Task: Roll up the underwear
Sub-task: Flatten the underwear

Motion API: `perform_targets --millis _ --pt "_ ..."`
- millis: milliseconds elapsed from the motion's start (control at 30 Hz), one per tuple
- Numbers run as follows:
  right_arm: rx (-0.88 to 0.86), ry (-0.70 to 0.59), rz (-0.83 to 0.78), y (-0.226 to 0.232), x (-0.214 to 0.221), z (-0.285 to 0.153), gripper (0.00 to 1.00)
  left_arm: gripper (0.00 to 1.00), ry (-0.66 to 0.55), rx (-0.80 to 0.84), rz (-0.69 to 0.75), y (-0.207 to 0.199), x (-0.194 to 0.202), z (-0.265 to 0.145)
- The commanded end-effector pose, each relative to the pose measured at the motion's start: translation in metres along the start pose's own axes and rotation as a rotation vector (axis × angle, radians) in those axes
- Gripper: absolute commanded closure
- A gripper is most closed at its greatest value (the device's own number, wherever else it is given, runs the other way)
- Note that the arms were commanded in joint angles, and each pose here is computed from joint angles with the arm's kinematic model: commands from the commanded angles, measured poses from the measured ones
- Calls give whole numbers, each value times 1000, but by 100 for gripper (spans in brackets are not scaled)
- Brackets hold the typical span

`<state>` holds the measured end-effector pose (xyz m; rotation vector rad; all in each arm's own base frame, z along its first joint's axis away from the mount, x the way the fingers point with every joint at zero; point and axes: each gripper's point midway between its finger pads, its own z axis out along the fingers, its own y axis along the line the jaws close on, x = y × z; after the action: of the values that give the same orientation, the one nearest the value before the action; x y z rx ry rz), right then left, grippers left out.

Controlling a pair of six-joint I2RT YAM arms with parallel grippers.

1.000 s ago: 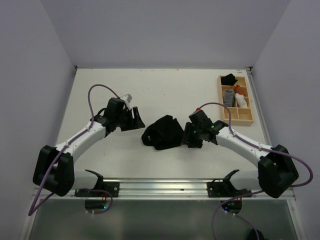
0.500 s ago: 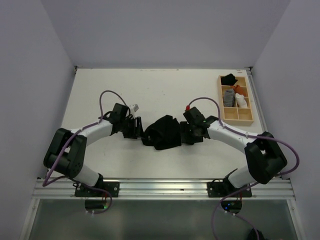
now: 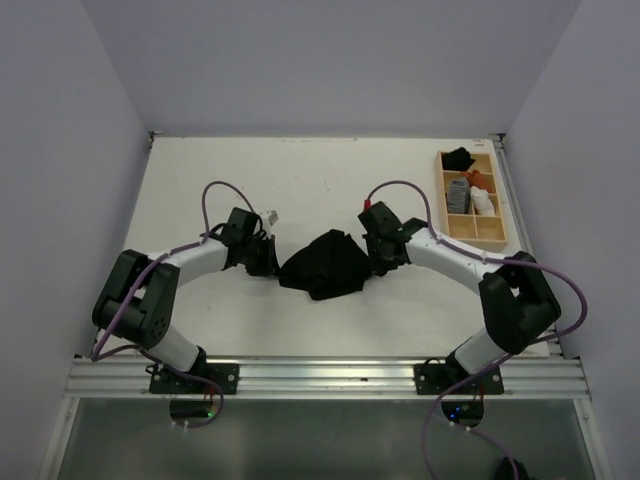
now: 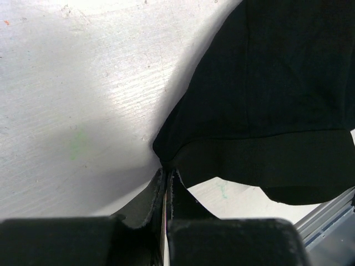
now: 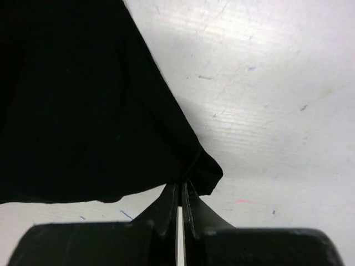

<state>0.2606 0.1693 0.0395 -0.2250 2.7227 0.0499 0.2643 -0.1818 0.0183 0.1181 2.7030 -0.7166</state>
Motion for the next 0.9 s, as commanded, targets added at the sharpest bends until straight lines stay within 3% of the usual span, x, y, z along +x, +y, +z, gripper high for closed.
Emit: perform_targets --millis 0,133,233,333,367,433,500,633,733,867 --pt "81 -191 -23 -9 -67 -38 100 100 -77 7 37 -6 -22 -3" --pt "92 -296 -82 1 -125 -58 100 100 -65 -4 52 -4 -19 -7" --pt "88 -271 -107 11 -147 -44 100 100 -49 -22 57 0 -16 -7" --pt "78 -159 -121 17 -141 -25 61 100 -47 -30 67 1 -14 -10" --pt "45 -136 -115 23 -137 -24 42 100 -46 -33 71 1 -15 -10" --pt "-76 -129 -94 40 -127 -34 34 100 -45 -43 73 2 -15 -12" --pt "-144 -133 -49 48 -112 -36 33 100 -46 -45 73 3 -15 -12" --pt "-293 -143 -14 65 -95 -46 41 100 -48 -45 66 4 -10 -13" --pt "-299 -67 -27 66 -75 -24 51 100 -38 -50 65 7 -5 -13" --pt "-347 -12 -47 75 -63 -3 53 100 -26 -63 72 9 -1 -14"
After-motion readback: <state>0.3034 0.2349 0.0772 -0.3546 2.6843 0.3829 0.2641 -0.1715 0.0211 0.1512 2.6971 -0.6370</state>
